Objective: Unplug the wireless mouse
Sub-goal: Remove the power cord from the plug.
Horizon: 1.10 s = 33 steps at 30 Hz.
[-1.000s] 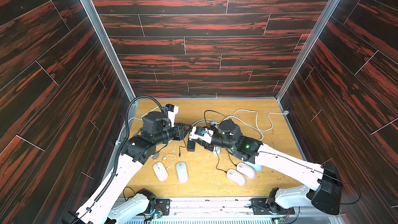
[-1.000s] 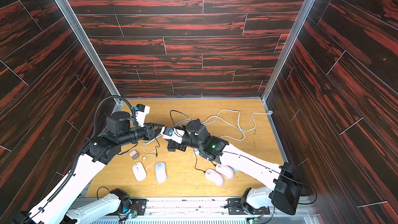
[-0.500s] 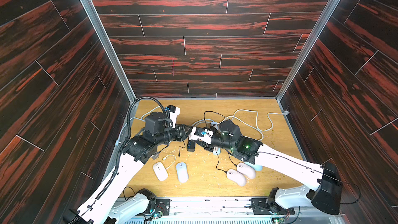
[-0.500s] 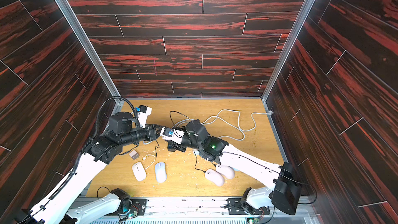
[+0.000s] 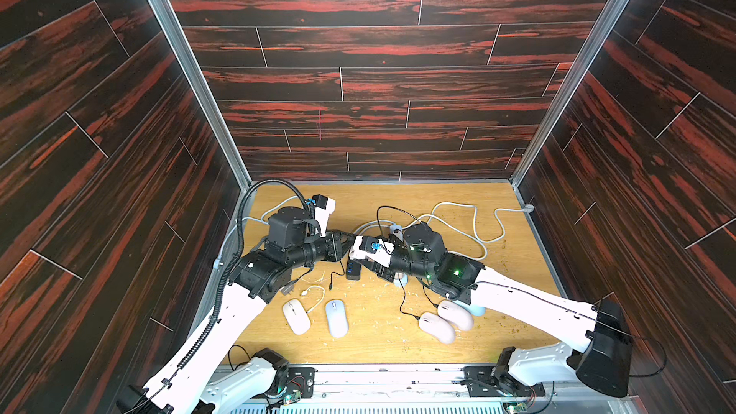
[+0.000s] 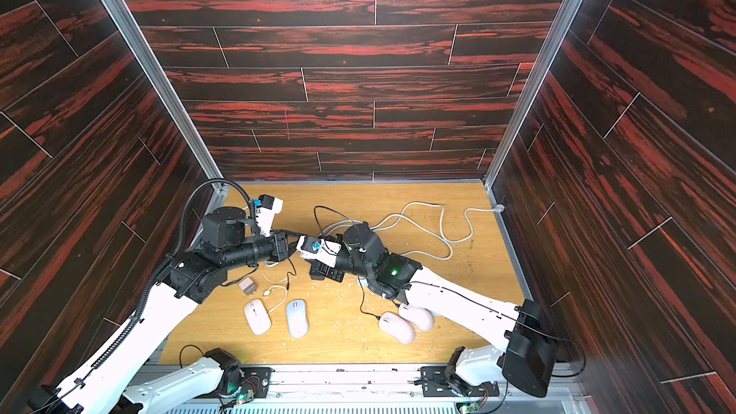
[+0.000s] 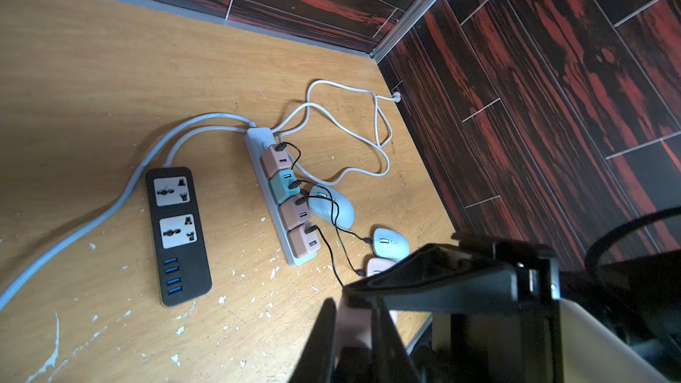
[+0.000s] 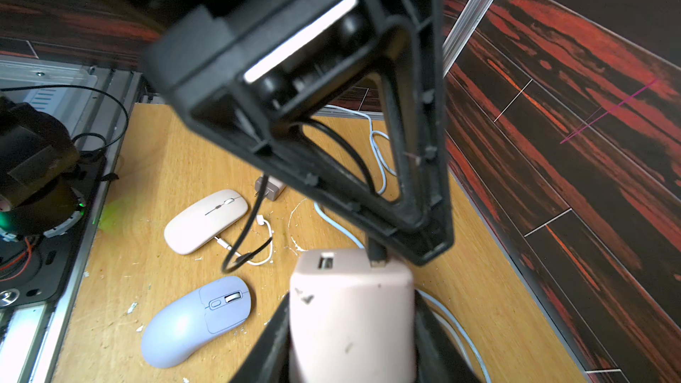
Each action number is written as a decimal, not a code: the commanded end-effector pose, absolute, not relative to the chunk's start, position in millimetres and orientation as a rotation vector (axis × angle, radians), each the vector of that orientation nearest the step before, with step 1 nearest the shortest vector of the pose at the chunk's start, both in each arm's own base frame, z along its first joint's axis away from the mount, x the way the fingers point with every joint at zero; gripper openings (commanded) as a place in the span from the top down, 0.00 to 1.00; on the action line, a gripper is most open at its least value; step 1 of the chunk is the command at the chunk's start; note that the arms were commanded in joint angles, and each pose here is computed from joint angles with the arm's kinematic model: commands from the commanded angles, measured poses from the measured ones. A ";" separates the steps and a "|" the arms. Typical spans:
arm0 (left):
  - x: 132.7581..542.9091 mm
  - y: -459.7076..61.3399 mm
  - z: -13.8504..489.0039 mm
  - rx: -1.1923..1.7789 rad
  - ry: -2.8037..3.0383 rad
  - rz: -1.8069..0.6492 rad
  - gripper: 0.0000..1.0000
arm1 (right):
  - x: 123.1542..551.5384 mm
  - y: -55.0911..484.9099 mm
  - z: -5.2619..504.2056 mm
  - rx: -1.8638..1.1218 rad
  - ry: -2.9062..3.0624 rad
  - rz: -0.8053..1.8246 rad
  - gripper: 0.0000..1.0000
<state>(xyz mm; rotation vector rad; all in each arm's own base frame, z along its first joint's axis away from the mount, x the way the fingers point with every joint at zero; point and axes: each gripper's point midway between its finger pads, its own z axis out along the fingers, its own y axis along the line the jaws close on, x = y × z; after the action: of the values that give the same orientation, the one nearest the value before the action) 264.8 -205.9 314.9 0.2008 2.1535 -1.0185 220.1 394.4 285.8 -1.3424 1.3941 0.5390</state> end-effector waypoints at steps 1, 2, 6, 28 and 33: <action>264.3 -202.3 306.2 0.193 2.183 -0.995 0.90 | 221.7 394.5 301.6 -1.289 1.365 0.545 0.88; 264.4 -202.2 306.9 0.192 2.181 -0.995 0.92 | 222.4 394.4 302.4 -1.285 1.366 0.545 0.88; 263.8 -201.5 309.7 0.192 2.174 -0.993 0.98 | 224.3 394.2 303.2 -1.273 1.371 0.540 0.89; 249.7 -180.6 351.5 0.208 2.037 -0.911 1.00 | 229.6 385.4 268.2 -1.300 1.462 0.473 0.98; 242.1 -179.7 350.3 0.252 2.068 -0.895 1.00 | 233.6 377.9 256.5 -1.336 1.488 0.399 1.00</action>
<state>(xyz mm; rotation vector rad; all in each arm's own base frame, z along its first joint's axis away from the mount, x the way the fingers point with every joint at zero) 251.6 -189.1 332.0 0.2218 2.1048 -0.9340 219.8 396.3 282.9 -1.3229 1.3851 0.5143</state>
